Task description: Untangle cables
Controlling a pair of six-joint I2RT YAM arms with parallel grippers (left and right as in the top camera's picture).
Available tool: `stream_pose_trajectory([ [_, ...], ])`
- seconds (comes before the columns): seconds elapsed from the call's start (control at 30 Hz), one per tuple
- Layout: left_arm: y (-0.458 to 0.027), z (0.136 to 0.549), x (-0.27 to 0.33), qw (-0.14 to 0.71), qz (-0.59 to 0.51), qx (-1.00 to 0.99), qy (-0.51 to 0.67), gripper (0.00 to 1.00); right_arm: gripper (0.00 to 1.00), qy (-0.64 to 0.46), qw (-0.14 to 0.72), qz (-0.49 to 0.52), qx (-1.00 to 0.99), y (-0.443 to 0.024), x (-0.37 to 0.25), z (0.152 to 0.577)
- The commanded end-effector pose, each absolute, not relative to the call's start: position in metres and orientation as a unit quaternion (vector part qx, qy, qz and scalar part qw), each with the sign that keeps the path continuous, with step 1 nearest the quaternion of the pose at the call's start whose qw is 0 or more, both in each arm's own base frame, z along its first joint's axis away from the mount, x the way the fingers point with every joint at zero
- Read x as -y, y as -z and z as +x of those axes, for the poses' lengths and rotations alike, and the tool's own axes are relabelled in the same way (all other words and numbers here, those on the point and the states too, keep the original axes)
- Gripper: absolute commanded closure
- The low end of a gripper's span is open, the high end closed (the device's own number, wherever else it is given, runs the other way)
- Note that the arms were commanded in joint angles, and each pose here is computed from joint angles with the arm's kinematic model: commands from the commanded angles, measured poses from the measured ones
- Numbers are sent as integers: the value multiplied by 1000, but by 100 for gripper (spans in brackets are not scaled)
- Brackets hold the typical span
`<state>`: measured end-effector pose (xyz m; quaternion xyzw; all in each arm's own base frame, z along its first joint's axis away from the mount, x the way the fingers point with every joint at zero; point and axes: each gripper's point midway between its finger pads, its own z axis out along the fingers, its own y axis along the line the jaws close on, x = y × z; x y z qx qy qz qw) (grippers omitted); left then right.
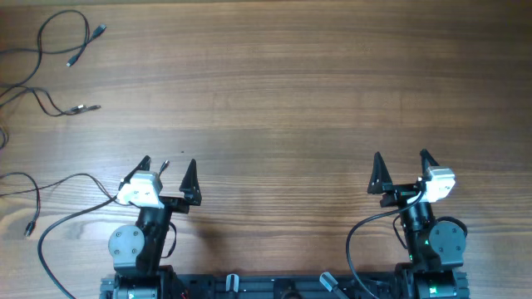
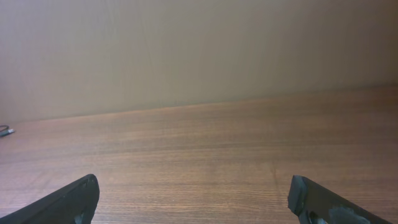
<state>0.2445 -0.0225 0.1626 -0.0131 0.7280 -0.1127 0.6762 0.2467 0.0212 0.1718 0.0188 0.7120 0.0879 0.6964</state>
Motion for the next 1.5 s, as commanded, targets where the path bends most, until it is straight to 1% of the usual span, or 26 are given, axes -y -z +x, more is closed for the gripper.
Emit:
stream_pose_trajectory([
  [0.0,-161,245,19,678,-23,-726,109,0,0,-81,700,13,-710,-173,-21,247],
  [1.47,-161,245,19,678,-23,-726,109,0,0,-65,705,1,-706,-176,-19,246],
])
